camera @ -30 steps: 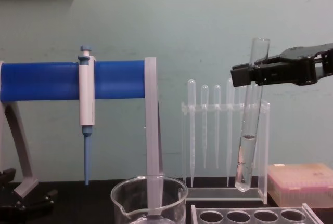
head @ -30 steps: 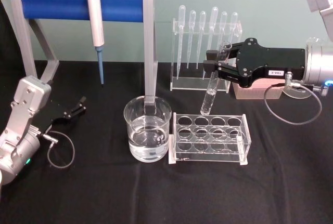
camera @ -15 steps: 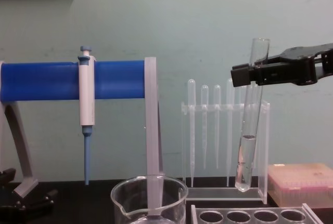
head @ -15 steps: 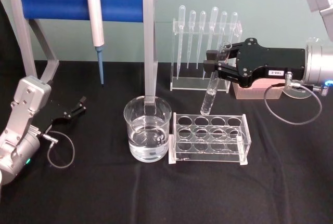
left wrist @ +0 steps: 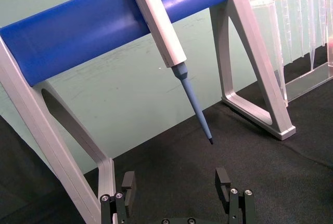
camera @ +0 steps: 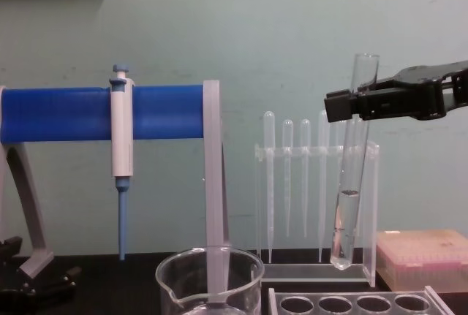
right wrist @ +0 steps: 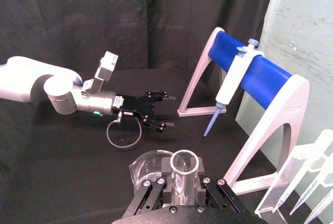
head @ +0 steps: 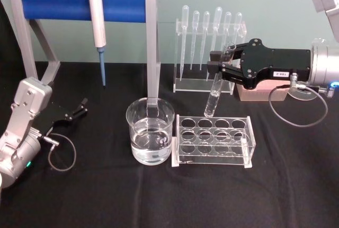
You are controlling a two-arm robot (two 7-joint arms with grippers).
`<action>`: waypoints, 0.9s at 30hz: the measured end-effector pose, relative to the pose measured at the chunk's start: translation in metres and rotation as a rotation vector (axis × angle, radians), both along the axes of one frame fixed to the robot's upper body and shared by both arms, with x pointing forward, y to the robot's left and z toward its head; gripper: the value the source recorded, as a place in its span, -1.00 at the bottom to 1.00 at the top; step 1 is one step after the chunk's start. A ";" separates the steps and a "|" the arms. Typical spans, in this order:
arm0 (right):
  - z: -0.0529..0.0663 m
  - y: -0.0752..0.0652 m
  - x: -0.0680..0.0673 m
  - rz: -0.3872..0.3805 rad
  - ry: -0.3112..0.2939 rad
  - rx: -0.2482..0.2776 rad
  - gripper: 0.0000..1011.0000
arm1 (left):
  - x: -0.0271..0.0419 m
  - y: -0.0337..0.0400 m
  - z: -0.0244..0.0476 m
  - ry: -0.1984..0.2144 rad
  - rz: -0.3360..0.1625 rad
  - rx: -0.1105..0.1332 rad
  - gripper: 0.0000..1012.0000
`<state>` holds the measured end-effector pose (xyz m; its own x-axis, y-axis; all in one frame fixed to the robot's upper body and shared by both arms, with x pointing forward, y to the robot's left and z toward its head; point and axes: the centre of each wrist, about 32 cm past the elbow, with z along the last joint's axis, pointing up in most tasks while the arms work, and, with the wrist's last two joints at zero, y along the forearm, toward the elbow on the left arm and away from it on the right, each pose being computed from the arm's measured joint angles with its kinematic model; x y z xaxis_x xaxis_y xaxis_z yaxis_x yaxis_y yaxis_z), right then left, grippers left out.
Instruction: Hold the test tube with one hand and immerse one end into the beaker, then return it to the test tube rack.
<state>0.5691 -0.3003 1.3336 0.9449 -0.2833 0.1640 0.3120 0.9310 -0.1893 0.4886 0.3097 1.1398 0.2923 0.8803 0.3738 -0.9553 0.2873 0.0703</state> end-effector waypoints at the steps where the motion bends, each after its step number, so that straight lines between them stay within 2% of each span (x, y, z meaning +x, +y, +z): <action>1: 0.000 0.000 0.000 0.000 0.000 0.000 -0.55 | 0.0000 0.0000 0.0000 0.000 0.000 0.000 0.98; 27: 0.000 0.000 0.000 0.000 0.000 0.000 -0.55 | 0.0000 0.0000 0.0000 0.000 0.000 0.000 0.98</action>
